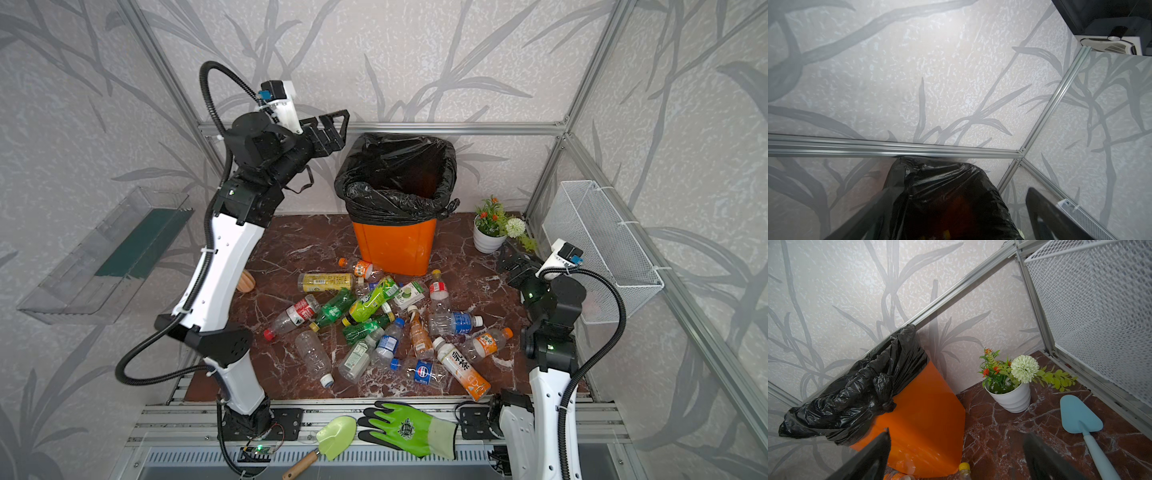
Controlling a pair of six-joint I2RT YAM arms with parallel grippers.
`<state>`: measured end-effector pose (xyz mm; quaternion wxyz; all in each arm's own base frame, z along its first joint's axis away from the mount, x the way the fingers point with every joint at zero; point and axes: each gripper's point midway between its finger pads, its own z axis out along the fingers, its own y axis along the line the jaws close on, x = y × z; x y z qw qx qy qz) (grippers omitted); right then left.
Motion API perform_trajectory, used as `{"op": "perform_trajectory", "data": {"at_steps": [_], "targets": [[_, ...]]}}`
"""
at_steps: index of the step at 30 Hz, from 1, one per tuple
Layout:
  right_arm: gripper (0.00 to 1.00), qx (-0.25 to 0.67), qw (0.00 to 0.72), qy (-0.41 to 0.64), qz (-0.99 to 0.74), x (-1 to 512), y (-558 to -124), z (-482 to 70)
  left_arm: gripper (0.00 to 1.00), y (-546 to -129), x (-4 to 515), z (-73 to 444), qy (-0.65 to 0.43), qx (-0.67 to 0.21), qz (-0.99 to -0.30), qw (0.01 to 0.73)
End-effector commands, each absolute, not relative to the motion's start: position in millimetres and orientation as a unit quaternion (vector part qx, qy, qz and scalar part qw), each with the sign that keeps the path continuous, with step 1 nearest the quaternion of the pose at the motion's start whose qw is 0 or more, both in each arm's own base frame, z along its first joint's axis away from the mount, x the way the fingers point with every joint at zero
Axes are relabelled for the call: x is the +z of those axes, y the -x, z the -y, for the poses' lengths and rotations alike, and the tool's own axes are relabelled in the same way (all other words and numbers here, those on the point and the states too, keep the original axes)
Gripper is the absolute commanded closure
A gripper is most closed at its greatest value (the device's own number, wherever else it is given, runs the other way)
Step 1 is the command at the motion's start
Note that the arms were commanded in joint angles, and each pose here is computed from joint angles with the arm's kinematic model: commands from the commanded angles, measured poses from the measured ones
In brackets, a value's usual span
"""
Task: Throw the plastic bottles in the bin
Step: 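Open the left gripper to drop the yellow bottle into the bin, then withdraw, then lower the right gripper onto the white milk tea bottle while the left arm withdraws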
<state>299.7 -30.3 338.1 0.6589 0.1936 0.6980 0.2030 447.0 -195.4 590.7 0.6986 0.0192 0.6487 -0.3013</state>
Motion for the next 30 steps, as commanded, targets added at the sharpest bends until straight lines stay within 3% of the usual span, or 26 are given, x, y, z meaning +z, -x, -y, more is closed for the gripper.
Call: {"op": "perform_trajectory", "data": {"at_steps": [1, 4, 8, 17, 25, 30], "targets": [[0.01, 0.203, 0.639, -0.21, -0.711, 322.4, -297.5, 31.5, 0.01, -419.5, 607.6, 179.2, -0.022, -0.284, -0.613, 0.736], [0.0, 0.217, 0.594, -0.215, -0.744, 293.2, -299.0, 24.5, 0.01, -409.5, 578.2, 169.6, -0.023, -0.255, -0.644, 0.721], [0.1, 0.239, 0.513, -0.218, -0.795, 248.1, -291.1, 9.9, 0.01, -395.2, 525.8, 152.6, -0.015, -0.214, -0.677, 0.704], [0.18, 0.196, 0.384, -0.22, -0.875, 169.2, -219.9, -21.8, 0.01, -369.4, 413.9, 125.7, 0.019, -0.173, -0.738, 0.652], [0.33, 0.184, 0.308, -0.185, -0.915, 136.9, -185.2, -47.5, 0.01, -361.4, 395.6, 114.9, 0.033, -0.153, -0.757, 0.634], [0.34, 0.147, 0.28, -0.141, -0.938, 120.6, -172.1, -59.8, 0.01, -359.1, 384.9, 114.0, 0.031, -0.147, -0.77, 0.621]]}}
